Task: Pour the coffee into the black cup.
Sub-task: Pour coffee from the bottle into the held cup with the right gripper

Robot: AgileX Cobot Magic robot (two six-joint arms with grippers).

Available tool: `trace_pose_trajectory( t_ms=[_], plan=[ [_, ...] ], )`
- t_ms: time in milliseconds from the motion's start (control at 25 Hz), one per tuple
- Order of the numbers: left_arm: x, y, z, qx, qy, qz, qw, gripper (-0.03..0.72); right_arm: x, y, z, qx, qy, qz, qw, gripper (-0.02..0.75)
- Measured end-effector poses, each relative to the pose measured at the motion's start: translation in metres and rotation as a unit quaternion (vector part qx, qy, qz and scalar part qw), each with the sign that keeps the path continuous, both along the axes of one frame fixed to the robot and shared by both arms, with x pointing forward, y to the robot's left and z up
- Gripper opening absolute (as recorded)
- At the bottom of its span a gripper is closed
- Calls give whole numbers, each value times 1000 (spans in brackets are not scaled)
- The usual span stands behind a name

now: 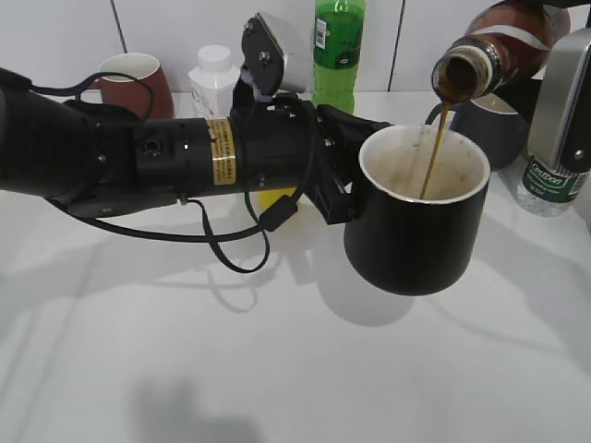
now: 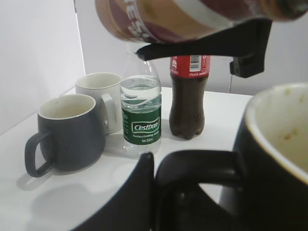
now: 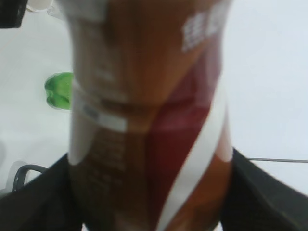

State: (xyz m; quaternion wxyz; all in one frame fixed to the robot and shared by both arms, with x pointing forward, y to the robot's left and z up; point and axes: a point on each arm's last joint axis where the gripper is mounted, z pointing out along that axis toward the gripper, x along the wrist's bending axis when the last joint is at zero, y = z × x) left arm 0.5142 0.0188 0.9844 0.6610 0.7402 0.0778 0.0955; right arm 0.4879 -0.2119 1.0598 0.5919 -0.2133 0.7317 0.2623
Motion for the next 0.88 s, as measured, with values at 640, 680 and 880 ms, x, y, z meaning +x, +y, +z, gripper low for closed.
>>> trace_pose_trajectory(
  t_ms=[640, 680, 880],
  plan=[
    [0, 0, 0, 0, 0, -1, 1000, 37, 0, 0, 0, -4, -4, 1, 1000, 535],
    [0, 0, 0, 0, 0, -1, 1000, 37, 0, 0, 0, -5, -4, 1, 1000, 535],
    [0, 0, 0, 0, 0, -1, 1000, 37, 0, 0, 0, -7, -6, 1, 1000, 535]
  ],
)
